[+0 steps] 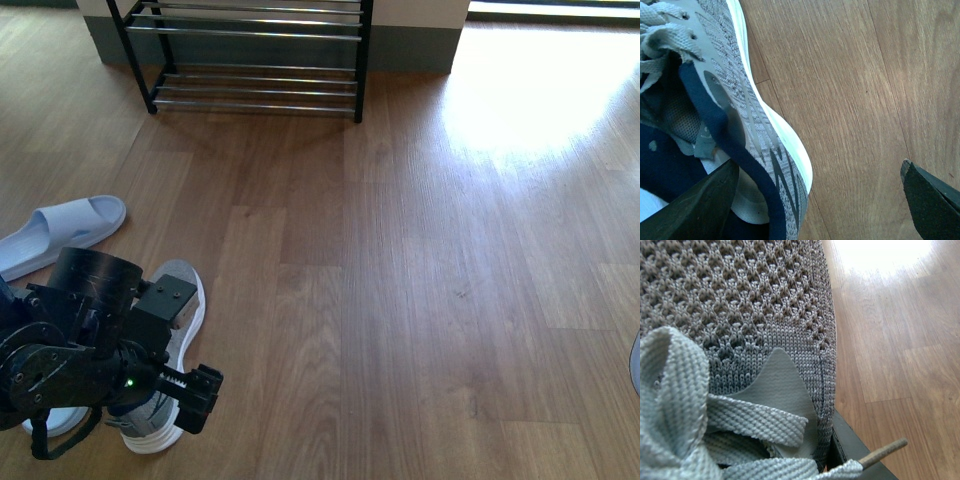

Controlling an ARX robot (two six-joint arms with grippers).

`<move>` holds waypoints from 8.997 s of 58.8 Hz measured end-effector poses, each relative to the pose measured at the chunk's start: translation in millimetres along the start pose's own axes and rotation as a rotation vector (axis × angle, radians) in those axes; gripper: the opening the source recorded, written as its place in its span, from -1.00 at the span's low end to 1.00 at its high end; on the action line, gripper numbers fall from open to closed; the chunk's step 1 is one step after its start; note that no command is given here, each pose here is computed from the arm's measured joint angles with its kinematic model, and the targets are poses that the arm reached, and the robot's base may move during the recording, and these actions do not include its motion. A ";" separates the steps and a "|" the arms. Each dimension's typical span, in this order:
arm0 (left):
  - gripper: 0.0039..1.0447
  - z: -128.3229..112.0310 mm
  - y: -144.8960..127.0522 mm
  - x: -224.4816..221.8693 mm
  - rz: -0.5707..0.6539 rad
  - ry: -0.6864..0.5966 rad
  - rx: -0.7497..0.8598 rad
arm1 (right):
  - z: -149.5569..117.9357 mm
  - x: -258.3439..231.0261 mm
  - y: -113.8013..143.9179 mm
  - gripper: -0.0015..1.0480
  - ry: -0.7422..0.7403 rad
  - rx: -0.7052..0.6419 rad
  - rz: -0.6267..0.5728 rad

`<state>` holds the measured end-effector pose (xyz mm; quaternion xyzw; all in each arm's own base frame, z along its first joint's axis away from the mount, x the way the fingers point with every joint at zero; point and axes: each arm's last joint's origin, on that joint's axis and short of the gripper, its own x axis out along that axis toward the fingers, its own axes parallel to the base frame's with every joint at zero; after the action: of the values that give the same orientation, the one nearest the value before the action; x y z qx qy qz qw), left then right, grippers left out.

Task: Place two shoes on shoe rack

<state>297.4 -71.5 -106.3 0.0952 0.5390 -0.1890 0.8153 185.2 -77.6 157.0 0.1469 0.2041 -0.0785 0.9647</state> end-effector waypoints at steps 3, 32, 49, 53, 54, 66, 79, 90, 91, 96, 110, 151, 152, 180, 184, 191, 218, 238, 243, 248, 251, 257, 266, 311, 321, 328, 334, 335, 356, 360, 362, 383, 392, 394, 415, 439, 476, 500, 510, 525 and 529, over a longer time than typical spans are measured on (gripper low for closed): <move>0.83 1.6 -1.0 1.8 0.000 0.000 0.004 | 0.0 0.0 -0.1 -0.92 0.000 0.000 0.000; 0.83 7.8 -9.9 23.2 0.018 0.036 0.027 | 0.0 0.0 0.0 -0.92 0.000 0.000 0.000; 0.83 2.7 -9.9 28.3 0.033 0.055 0.021 | 0.0 0.0 -0.1 -0.92 0.000 0.000 0.000; 0.83 -0.2 -8.7 30.1 0.058 0.062 0.017 | 0.0 0.0 0.0 -0.92 0.000 0.000 0.000; 0.83 -1.1 -8.0 30.7 0.066 0.064 0.015 | 0.0 0.0 0.0 -0.92 0.000 0.000 0.000; 0.83 -6.9 1.1 38.6 0.123 0.075 -0.012 | 0.0 0.0 -0.1 -0.92 0.000 0.000 0.000; 0.83 -5.1 6.8 47.5 0.138 0.066 -0.029 | 0.0 0.0 0.0 -0.92 0.000 0.000 0.000; 0.21 -5.6 5.9 48.4 0.136 0.079 -0.019 | 0.0 0.0 0.0 -0.92 0.000 0.000 0.000; 0.14 -5.7 5.8 48.4 0.136 0.080 -0.017 | 0.0 0.0 -0.1 -0.92 0.000 0.000 0.000; -0.16 -6.5 5.8 48.4 0.137 0.090 -0.003 | 0.0 0.0 0.0 -0.92 0.000 0.000 0.000; -0.76 -7.0 7.2 48.3 0.137 0.097 -0.002 | 0.0 0.0 0.0 -0.92 0.000 0.000 0.000; -0.97 -8.8 15.7 16.1 0.033 0.036 0.048 | 0.0 0.0 0.0 -0.92 0.000 0.000 0.000; -0.97 -7.4 16.8 13.3 0.033 0.023 0.048 | 0.0 0.0 -0.1 -0.92 0.000 0.000 0.000; -0.97 16.0 17.7 -76.0 0.093 -0.212 -0.017 | 0.0 0.0 0.0 -0.92 0.000 0.000 0.000; -0.97 18.0 15.2 -94.5 0.097 -0.245 -0.027 | 0.0 0.0 0.0 -0.92 0.000 0.000 0.000; -0.97 20.9 12.2 -137.4 0.109 -0.318 -0.058 | 0.0 0.0 0.0 -0.92 0.000 0.000 0.000; -0.97 5.3 -3.5 -249.1 0.158 -0.520 -0.076 | 0.0 0.0 0.0 -0.92 0.000 0.000 0.000; -0.97 -11.3 -14.9 -302.3 0.284 -0.657 -0.096 | 0.0 0.0 0.0 -0.92 0.000 0.000 0.000; -0.97 -12.0 -15.5 -307.5 0.303 -0.684 -0.098 | 0.0 0.0 0.0 -0.92 0.000 0.000 0.000; -0.97 -12.2 -15.6 -308.0 0.307 -0.686 -0.098 | 0.0 0.0 0.0 -0.92 0.000 0.000 0.000; -0.97 -12.7 -15.9 -307.4 0.301 -0.684 -0.096 | 0.0 0.0 0.0 -0.92 0.000 0.000 0.000; -0.97 -12.8 -16.3 -307.2 0.297 -0.683 -0.093 | 0.0 0.0 -0.1 -0.92 0.000 0.001 0.000; -0.97 -12.8 -16.2 -307.2 0.298 -0.683 -0.094 | 0.0 0.0 0.0 -0.92 0.000 0.000 0.000; -0.97 -12.8 -16.2 -307.2 0.298 -0.683 -0.093 | 0.0 0.0 0.0 -0.92 0.000 0.000 0.000; -0.97 -12.8 -16.2 -307.2 0.298 -0.683 -0.093 | 0.0 0.0 0.0 -0.92 0.000 0.000 0.000; -0.97 -12.8 -16.2 -307.2 0.298 -0.683 -0.093 | 0.0 0.0 0.0 -0.92 0.000 0.000 0.000; -0.97 -12.8 -16.2 -307.2 0.298 -0.683 -0.093 | 0.0 0.0 0.0 -0.92 0.000 0.000 0.000; -0.97 -12.8 -16.3 -307.2 0.298 -0.683 -0.093 | 0.0 0.0 0.0 -0.92 0.000 0.000 0.000; -0.97 -12.8 -16.2 -307.2 0.298 -0.683 -0.093 | 0.0 0.0 0.0 -0.92 0.000 0.000 0.000; -0.97 -12.8 -16.2 -307.2 0.298 -0.683 -0.093 | 0.0 0.0 0.0 -0.92 0.000 0.000 0.000; -0.97 -12.8 -16.2 -307.2 0.298 -0.683 -0.093 | 0.0 0.0 -0.1 -0.92 0.000 0.000 0.000; -0.97 -12.8 -16.2 -307.2 0.298 -0.683 -0.093 | 0.0 0.0 0.0 -0.92 0.000 0.000 0.000; -0.97 -12.8 -16.2 -307.2 0.298 -0.683 -0.093 | 0.0 0.0 0.0 -0.92 0.000 0.000 0.000; -0.97 -12.8 -16.2 -307.2 0.298 -0.683 -0.093 | 0.0 0.0 -0.1 -0.92 0.000 0.000 0.000; -0.97 -12.9 -16.2 -307.1 0.298 -0.683 -0.093 | 0.0 0.0 -0.1 -0.92 0.000 0.000 0.000; -0.97 -12.9 -16.2 -307.1 0.298 -0.683 -0.093 | 0.0 0.0 0.0 -0.92 0.000 0.000 0.000; -0.97 -13.1 -15.5 -307.2 0.312 -0.681 -0.101 | -0.4 0.3 1.6 -0.93 0.004 -0.002 0.020; -0.97 -13.2 -17.1 -306.4 0.290 -0.680 -0.085 | -0.1 -0.1 -0.2 -0.93 0.000 0.001 0.001; -0.97 -13.2 -16.9 -306.5 0.296 -0.679 -0.088 | 0.0 -0.2 -0.2 -0.93 -0.001 0.001 -0.001; -0.97 -13.1 -17.2 -306.4 0.291 -0.680 -0.083 | -0.1 -0.1 -0.3 -0.93 0.000 0.001 -0.002; -0.97 -13.2 -17.1 -306.4 0.294 -0.679 -0.084 | -0.1 -0.1 -0.3 -0.93 0.000 0.001 -0.003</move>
<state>172.8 -19.3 169.5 0.0697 0.2256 -0.0685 0.9693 185.0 -77.8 156.9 0.1471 0.2042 -0.0798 0.9645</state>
